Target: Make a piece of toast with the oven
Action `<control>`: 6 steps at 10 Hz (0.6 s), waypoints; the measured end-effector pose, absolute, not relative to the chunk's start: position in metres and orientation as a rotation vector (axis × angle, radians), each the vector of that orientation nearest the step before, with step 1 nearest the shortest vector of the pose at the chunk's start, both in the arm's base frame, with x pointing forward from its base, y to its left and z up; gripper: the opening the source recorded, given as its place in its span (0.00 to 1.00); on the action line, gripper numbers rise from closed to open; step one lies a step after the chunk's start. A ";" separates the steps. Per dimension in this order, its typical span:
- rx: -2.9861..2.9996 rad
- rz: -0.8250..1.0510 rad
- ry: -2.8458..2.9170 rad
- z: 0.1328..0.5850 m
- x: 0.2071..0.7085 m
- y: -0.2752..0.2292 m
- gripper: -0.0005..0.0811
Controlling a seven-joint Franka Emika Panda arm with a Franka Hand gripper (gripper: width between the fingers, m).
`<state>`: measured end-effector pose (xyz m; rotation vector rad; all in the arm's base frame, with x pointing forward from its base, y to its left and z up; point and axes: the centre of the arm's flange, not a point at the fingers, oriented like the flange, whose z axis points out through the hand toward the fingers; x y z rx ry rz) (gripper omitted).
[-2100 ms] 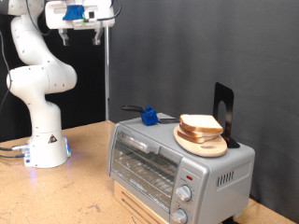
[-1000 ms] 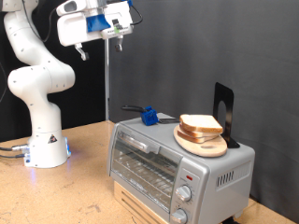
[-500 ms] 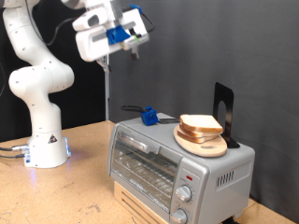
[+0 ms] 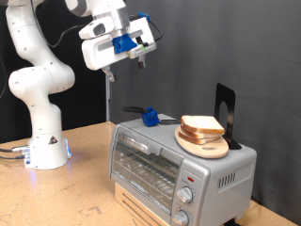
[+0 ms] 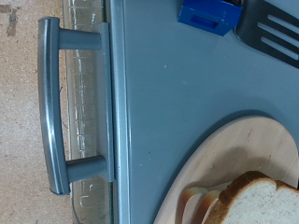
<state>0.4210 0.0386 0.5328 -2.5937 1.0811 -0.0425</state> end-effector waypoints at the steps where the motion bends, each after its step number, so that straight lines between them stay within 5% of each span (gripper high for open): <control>1: -2.569 -0.042 1.082 0.530 0.422 0.030 0.84; 6: -2.584 -0.050 1.074 0.492 0.421 -0.010 0.84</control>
